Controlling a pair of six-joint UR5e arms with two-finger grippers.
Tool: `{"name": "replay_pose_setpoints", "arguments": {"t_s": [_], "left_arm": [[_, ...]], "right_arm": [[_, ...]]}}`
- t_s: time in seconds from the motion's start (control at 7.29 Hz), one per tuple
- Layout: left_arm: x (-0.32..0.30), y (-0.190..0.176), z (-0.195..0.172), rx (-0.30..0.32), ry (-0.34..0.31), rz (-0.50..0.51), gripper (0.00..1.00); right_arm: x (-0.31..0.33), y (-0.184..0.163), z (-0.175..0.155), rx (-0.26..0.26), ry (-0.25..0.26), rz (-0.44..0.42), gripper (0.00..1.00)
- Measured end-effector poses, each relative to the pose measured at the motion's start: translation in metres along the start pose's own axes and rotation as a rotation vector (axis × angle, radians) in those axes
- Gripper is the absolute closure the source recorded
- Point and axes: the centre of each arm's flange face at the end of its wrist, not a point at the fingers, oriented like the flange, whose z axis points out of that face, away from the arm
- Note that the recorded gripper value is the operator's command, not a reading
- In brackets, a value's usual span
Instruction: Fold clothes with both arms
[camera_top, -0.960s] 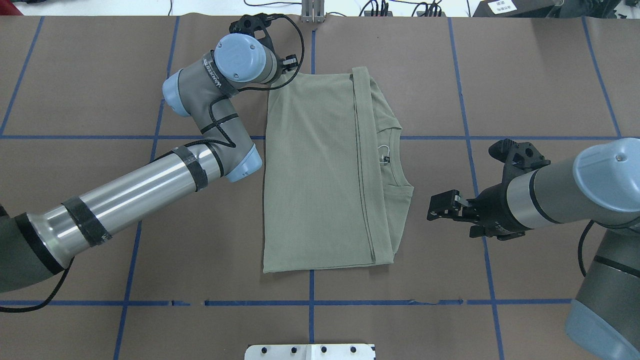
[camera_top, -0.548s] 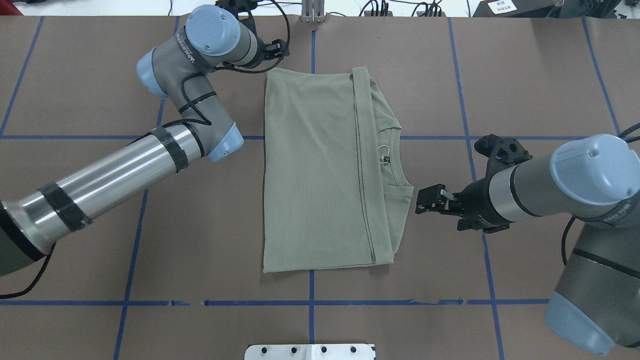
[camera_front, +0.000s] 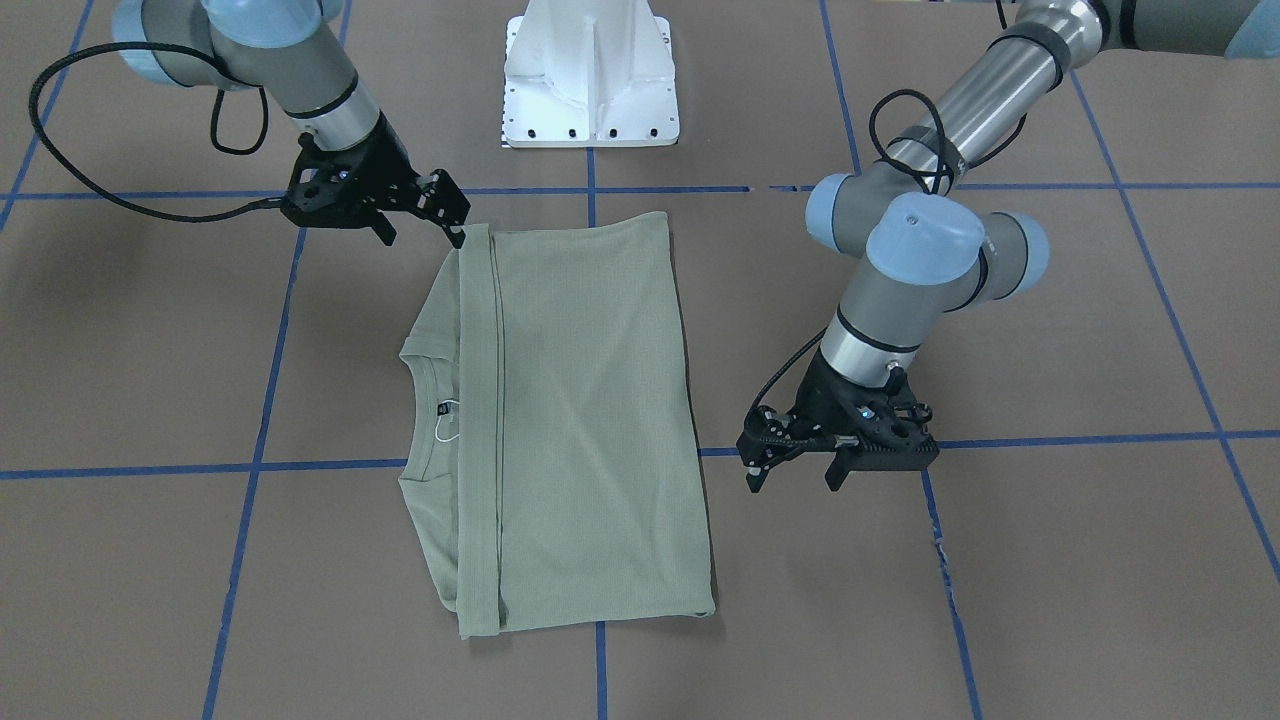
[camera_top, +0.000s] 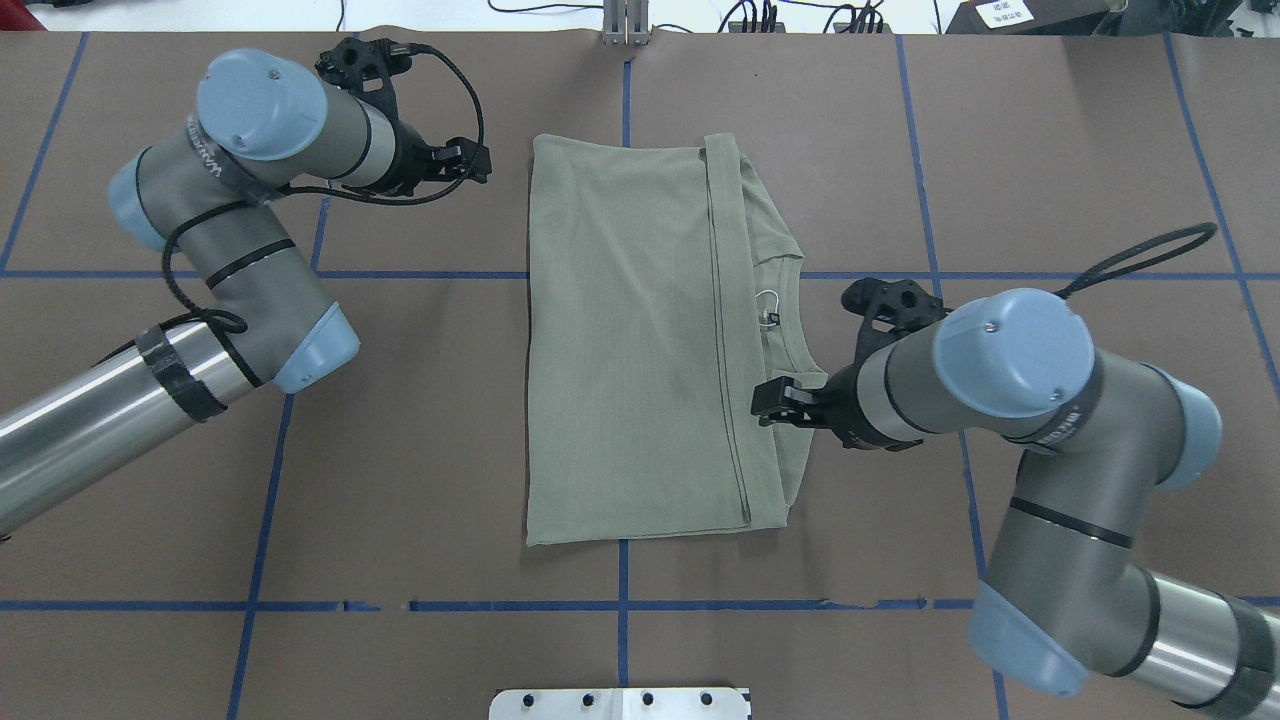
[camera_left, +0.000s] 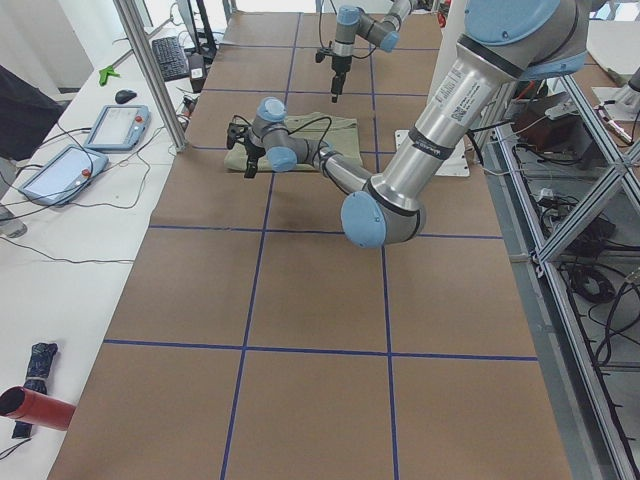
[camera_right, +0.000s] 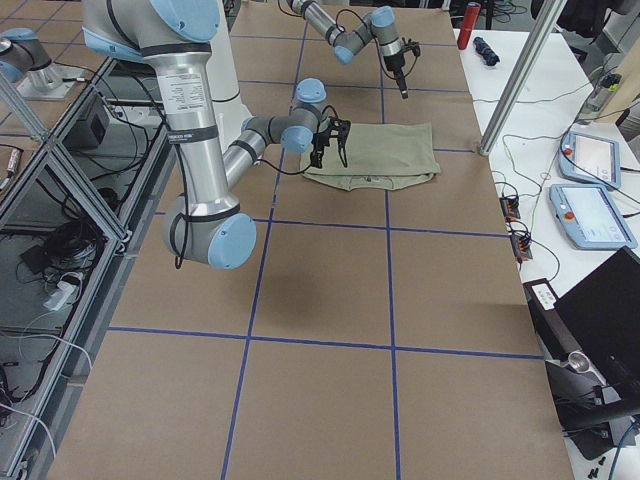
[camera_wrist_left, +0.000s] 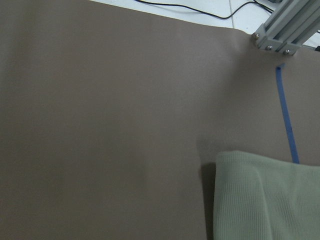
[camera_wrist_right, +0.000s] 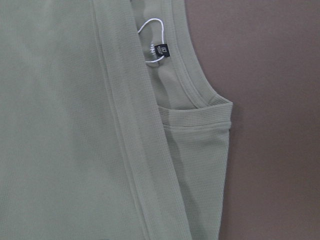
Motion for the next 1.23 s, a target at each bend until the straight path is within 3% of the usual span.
{"name": "replay_pose_setpoints", "arguments": {"t_s": [0.27,0.55,1.23], "left_arm": [[0.021,0.043,-0.052,-0.043,0.009,0.022,0.0],[0.039,0.074,-0.084,-0.081,0.011,0.034,0.0],[0.044,0.089,-0.085,-0.104,0.008,0.038,0.0]], "right_arm": [[-0.046,0.005,0.034,0.01,0.105,-0.093,0.0],[-0.059,0.017,0.064,-0.007,0.162,-0.158,0.0],[-0.046,0.027,0.088,-0.061,0.283,-0.237,0.0]]}}
